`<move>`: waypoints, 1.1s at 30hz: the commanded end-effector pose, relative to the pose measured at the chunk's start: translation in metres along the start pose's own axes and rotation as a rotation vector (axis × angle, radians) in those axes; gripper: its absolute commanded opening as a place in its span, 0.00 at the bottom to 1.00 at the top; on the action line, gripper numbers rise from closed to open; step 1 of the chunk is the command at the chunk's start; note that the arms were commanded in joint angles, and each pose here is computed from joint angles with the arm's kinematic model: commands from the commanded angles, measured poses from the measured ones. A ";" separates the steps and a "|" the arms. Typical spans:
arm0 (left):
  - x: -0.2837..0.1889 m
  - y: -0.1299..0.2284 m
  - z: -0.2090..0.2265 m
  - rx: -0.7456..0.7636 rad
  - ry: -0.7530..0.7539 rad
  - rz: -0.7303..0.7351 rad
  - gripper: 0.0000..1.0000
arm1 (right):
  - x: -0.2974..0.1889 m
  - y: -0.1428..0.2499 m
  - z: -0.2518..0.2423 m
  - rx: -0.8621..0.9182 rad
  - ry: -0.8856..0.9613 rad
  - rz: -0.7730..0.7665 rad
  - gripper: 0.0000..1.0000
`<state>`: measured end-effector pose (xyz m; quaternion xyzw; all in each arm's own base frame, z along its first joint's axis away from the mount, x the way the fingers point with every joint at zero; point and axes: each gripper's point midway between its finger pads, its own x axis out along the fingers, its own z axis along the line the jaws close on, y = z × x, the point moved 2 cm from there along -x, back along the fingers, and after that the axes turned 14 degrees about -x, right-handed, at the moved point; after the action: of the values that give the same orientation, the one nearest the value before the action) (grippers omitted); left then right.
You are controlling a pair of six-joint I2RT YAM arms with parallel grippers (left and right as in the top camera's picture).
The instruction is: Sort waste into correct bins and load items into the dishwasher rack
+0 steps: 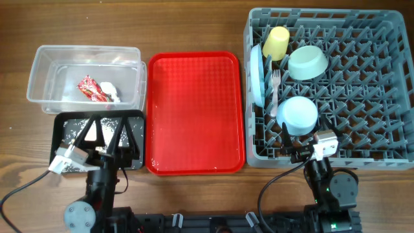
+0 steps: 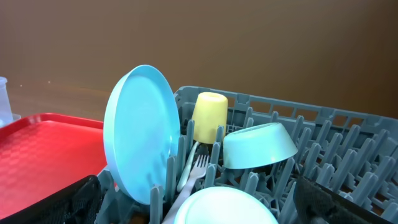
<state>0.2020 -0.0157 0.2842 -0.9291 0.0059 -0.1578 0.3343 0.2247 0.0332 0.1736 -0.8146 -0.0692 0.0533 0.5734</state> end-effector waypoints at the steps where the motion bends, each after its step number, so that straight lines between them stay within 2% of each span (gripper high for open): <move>1: 0.000 0.014 0.021 0.010 -0.036 0.013 1.00 | 0.000 -0.001 -0.002 -0.010 0.014 -0.005 1.00; 7: -0.002 0.043 0.062 0.053 -0.131 0.065 1.00 | 0.000 -0.001 -0.002 -0.010 0.014 -0.005 1.00; 10: -0.007 0.051 0.088 0.059 -0.250 0.083 1.00 | 0.000 -0.001 -0.002 -0.009 0.014 -0.005 1.00; 14: -0.015 0.065 0.110 0.294 -0.338 0.188 1.00 | 0.000 -0.001 -0.002 -0.010 0.014 -0.005 1.00; 16: -0.016 0.066 0.111 0.494 -0.325 0.223 1.00 | 0.000 -0.001 -0.002 -0.009 0.014 -0.005 1.00; 18: -0.016 0.066 0.111 0.630 -0.311 0.247 1.00 | 0.000 -0.001 -0.002 -0.010 0.014 -0.005 1.00; 21: -0.016 0.065 0.111 0.713 -0.302 0.261 1.00 | 0.000 -0.001 -0.002 -0.009 0.014 -0.005 1.00; 33: -0.016 0.066 0.110 0.701 -0.299 0.261 1.00 | 0.000 -0.001 -0.002 -0.009 0.014 -0.005 1.00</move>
<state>0.2265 0.0033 0.1595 -0.7708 0.0214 0.0294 0.6361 0.2247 0.0332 0.1737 -0.8146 -0.0693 0.0531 0.5734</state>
